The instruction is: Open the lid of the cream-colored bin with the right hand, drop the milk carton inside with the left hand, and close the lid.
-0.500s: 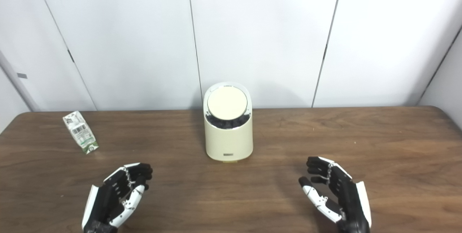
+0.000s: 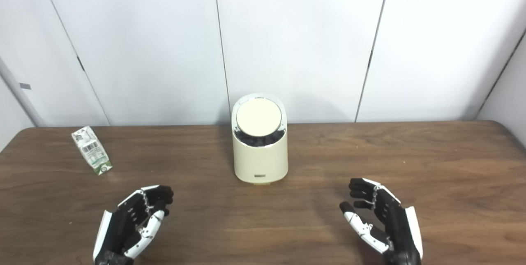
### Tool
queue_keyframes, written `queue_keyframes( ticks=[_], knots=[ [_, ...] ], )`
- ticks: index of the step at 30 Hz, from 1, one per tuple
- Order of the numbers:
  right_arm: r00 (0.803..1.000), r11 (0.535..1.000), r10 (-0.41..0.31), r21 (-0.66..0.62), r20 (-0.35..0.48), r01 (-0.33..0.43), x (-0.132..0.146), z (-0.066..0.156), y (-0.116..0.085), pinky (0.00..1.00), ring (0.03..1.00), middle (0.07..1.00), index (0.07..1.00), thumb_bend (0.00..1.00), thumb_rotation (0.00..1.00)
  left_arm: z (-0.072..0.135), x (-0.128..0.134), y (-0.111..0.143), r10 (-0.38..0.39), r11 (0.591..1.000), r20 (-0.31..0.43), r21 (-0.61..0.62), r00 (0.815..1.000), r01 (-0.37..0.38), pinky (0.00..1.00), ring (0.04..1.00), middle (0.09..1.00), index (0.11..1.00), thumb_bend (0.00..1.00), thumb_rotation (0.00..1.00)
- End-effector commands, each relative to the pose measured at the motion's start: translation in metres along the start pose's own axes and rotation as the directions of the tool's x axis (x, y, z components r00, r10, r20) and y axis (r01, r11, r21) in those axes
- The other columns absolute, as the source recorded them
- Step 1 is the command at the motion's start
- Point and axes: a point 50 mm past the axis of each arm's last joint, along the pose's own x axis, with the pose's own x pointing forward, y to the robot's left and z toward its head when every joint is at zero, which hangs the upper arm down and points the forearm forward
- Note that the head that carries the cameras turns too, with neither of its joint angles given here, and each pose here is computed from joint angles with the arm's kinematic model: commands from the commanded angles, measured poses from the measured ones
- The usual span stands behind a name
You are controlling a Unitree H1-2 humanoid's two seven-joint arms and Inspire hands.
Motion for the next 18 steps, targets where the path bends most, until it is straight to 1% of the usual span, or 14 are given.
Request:
queue_keyframes(
  ticks=[1, 4, 7, 8, 9, 10, 12, 13, 14, 15, 18],
  knots=[
    [0.996, 1.000, -0.009, 0.007, 0.083, 0.008, 0.008, 0.015, -0.002, 0.62, 0.689, 0.694, 0.675, 0.27, 0.23, 0.012, 0.008, 0.001, 0.007, 1.000, 0.060, 0.002, 0.998, -0.007, 0.57, 0.661, 0.670, 0.669, 0.24, 0.28],
    [0.995, 1.000, -0.010, 0.008, 0.095, 0.010, 0.010, 0.016, -0.003, 0.62, 0.685, 0.690, 0.672, 0.26, 0.22, 0.014, 0.009, -0.001, 0.007, 1.000, 0.055, 0.000, 0.998, -0.007, 0.57, 0.657, 0.668, 0.668, 0.23, 0.26],
    [0.995, 0.999, -0.036, 0.022, 0.094, 0.034, 0.012, 0.017, -0.005, 0.61, 0.671, 0.676, 0.661, 0.28, 0.21, 0.014, 0.010, -0.002, 0.004, 1.000, 0.055, 0.000, 0.998, -0.004, 0.57, 0.661, 0.670, 0.669, 0.24, 0.27],
    [0.994, 0.998, -0.049, 0.032, 0.098, 0.046, 0.013, 0.020, -0.005, 0.60, 0.665, 0.669, 0.655, 0.29, 0.22, 0.014, 0.010, -0.002, 0.006, 1.000, 0.054, 0.000, 0.999, -0.007, 0.57, 0.662, 0.670, 0.668, 0.24, 0.28],
    [0.993, 0.998, -0.057, 0.039, 0.101, 0.054, 0.014, 0.022, -0.005, 0.60, 0.663, 0.668, 0.656, 0.30, 0.25, 0.014, 0.010, -0.002, 0.008, 1.000, 0.054, 0.000, 0.999, -0.009, 0.57, 0.663, 0.671, 0.668, 0.24, 0.29],
    [0.991, 0.997, -0.065, 0.048, 0.119, 0.060, 0.017, 0.028, -0.005, 0.60, 0.663, 0.667, 0.657, 0.31, 0.26, 0.013, 0.010, -0.002, 0.008, 1.000, 0.052, -0.001, 0.999, -0.008, 0.57, 0.664, 0.671, 0.668, 0.24, 0.29],
    [0.987, 0.996, -0.069, 0.058, 0.143, 0.061, 0.020, 0.037, -0.005, 0.60, 0.660, 0.675, 0.669, 0.34, 0.35, 0.012, 0.010, -0.001, 0.007, 1.000, 0.050, -0.002, 0.999, -0.007, 0.58, 0.666, 0.673, 0.671, 0.24, 0.29],
    [0.986, 0.997, -0.059, 0.050, 0.158, 0.052, 0.023, 0.045, -0.005, 0.61, 0.666, 0.682, 0.674, 0.35, 0.37, 0.011, 0.010, -0.001, 0.006, 1.000, 0.050, -0.002, 0.999, -0.006, 0.58, 0.664, 0.672, 0.671, 0.24, 0.29],
    [0.985, 0.999, -0.040, 0.036, 0.169, 0.035, 0.028, 0.054, -0.005, 0.62, 0.682, 0.699, 0.690, 0.37, 0.42, 0.011, 0.011, -0.001, 0.005, 1.000, 0.051, -0.002, 0.999, -0.005, 0.58, 0.664, 0.673, 0.672, 0.24, 0.29],
    [0.984, 1.000, -0.018, 0.023, 0.178, 0.014, 0.032, 0.064, -0.006, 0.65, 0.720, 0.735, 0.721, 0.42, 0.51, 0.011, 0.011, -0.001, 0.004, 1.000, 0.052, -0.004, 0.999, -0.004, 0.58, 0.662, 0.671, 0.671, 0.24, 0.29],
    [0.978, 0.999, 0.034, -0.015, 0.208, -0.032, 0.045, 0.094, -0.005, 0.73, 0.807, 0.817, 0.804, 0.56, 0.65, 0.010, 0.012, -0.001, 0.004, 1.000, 0.052, -0.006, 0.999, -0.004, 0.58, 0.661, 0.671, 0.670, 0.23, 0.28]
  ],
)
